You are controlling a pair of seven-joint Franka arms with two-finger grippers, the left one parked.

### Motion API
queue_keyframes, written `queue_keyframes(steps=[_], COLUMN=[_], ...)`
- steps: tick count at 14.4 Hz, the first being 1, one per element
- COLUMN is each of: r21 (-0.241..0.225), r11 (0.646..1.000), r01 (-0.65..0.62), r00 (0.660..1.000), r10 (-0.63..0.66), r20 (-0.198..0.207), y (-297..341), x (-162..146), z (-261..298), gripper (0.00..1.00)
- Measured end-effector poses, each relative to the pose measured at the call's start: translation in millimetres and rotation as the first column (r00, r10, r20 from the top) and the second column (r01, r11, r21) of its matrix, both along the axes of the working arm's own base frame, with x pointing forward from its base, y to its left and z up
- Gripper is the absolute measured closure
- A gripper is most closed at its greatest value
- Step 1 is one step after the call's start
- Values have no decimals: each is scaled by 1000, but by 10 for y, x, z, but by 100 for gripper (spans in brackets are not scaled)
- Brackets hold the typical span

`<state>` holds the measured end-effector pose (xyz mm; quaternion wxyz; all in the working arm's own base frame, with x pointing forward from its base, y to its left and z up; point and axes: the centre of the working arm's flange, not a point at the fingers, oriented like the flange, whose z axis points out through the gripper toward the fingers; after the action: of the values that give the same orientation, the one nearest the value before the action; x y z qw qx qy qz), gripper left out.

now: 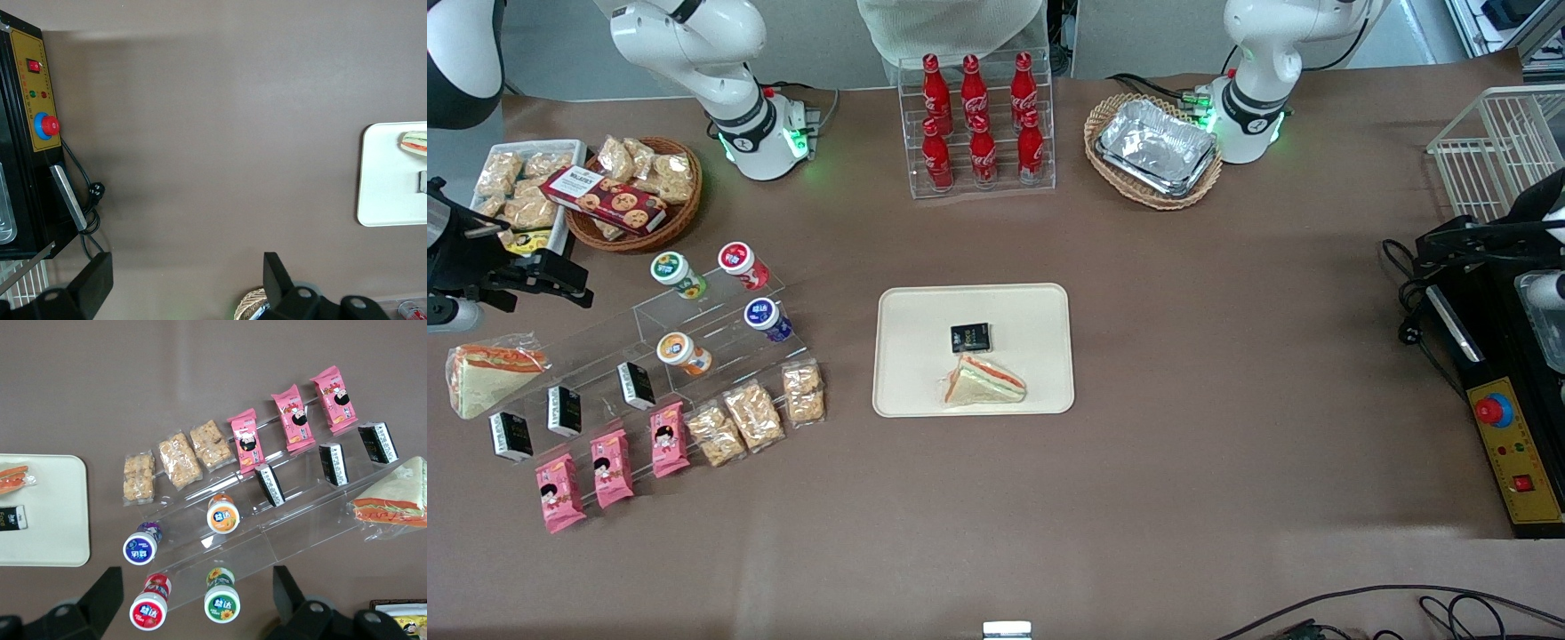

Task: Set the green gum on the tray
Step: 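Move the right gripper over the green-labelled gum bottle on the rack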

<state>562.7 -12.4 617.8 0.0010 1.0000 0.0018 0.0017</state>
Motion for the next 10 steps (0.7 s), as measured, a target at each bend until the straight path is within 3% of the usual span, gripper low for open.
queue_keyframes(steps=[5, 10], r21=[0, 9], r11=[1000, 980], r01=[1, -200], r00=[1000, 979], r10=[-1, 200], r20=[1, -26], y=[-38, -170], x=[-4, -80], z=[6, 27], gripper=[0, 0])
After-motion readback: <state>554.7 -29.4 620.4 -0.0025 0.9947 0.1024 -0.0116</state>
